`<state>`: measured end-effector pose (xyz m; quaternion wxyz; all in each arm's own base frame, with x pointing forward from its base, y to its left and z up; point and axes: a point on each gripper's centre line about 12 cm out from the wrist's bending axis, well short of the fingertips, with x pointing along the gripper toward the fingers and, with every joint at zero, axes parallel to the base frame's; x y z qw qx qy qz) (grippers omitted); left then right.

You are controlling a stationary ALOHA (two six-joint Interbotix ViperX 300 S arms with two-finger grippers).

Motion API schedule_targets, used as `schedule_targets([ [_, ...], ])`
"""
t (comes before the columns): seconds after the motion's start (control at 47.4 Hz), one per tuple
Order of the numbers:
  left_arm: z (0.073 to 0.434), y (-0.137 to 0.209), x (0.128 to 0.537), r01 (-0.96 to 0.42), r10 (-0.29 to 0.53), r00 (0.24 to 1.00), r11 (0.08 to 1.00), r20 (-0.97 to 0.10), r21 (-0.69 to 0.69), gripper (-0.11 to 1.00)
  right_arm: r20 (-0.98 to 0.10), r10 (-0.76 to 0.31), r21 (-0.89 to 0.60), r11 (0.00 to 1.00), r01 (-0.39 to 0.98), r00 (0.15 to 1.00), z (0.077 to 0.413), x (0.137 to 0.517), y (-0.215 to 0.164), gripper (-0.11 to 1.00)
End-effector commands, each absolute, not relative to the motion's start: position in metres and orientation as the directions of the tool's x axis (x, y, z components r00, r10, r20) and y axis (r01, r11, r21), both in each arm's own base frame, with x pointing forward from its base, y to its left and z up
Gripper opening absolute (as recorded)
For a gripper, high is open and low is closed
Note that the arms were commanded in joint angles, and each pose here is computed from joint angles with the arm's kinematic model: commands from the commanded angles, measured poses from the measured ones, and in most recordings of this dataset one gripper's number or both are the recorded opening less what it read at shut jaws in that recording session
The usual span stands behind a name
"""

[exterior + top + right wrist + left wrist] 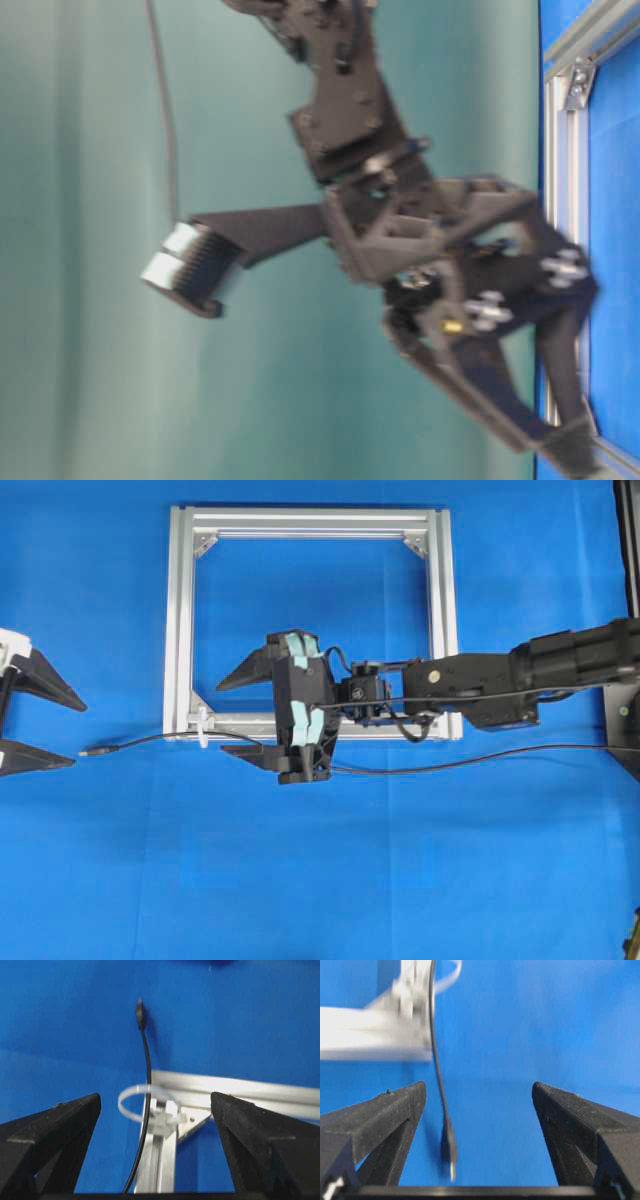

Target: Insert the wire through the string loop located on the left side.

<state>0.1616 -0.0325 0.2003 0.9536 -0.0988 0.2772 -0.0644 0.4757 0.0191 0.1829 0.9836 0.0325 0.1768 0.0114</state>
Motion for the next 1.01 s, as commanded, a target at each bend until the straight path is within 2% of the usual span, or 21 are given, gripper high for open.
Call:
schedule_targets([
  [0.0, 0.22, -0.032, 0.165, 0.087, -0.177, 0.88, 0.972, -0.441, -0.218, 0.83, -0.281, 0.035, 0.067, 0.998, -0.017, 0.959, 0.218, 0.472, 0.019, 0.91],
  [0.295, 0.236, -0.029, 0.165, 0.103, -0.167, 0.922, 0.975, -0.348, -0.195, 0.82, -0.218, 0.035, 0.067, 0.998, -0.021, 0.975, 0.253, 0.463, 0.018, 0.91],
  [0.991, 0.236, -0.024, 0.166, 0.09, -0.14, 0.93, 0.983, -0.341, -0.158, 0.82, -0.23, 0.034, 0.067, 0.998, -0.019, 0.973, 0.252, 0.462, 0.017, 0.91],
])
